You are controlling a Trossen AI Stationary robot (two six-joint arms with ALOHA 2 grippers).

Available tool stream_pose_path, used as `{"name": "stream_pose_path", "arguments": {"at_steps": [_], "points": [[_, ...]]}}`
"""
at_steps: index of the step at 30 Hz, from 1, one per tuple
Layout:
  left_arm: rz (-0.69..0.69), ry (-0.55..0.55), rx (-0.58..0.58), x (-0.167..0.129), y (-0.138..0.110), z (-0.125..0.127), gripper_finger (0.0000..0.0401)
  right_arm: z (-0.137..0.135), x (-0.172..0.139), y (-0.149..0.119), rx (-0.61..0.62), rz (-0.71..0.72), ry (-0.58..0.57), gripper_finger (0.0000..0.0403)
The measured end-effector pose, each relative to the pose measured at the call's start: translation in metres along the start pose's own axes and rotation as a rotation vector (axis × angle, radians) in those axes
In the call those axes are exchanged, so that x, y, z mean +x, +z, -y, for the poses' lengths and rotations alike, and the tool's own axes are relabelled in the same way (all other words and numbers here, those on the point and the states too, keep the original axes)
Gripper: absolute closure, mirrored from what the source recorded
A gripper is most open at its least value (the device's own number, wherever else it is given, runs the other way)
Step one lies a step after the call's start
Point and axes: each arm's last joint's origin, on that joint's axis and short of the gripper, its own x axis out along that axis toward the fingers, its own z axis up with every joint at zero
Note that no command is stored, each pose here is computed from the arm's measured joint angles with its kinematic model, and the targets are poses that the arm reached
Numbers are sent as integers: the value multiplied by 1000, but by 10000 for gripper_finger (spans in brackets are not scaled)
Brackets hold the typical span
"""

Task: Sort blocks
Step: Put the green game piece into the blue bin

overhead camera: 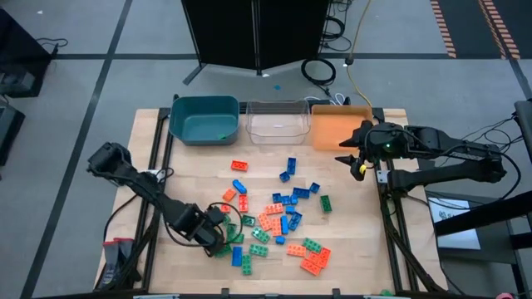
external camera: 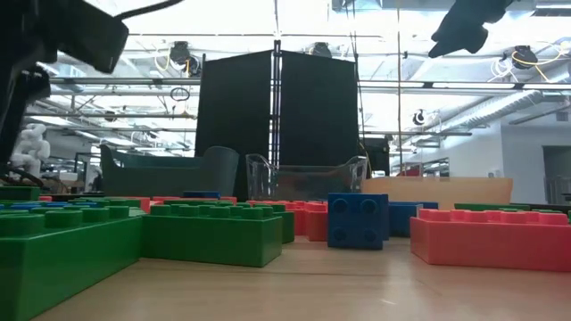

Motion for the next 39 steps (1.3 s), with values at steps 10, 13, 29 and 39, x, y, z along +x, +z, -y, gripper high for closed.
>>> {"name": "stream_pose_path", "arguments": {"at_steps": [10,13,29,39], "points": [[-23,39,49,33,0,2,184,0,0,-1,-4,-9,-2,163],[-16,15,50,39,-2,1,194,1,0,-2,-4,-23,-5,163],[4,-25,-61,26,2,9,307,1,0,-4,-6,-36,-9,163],[316,73,-237,-58,44,-8,307,1,0,-2,-7,-19,-12,163]]}}
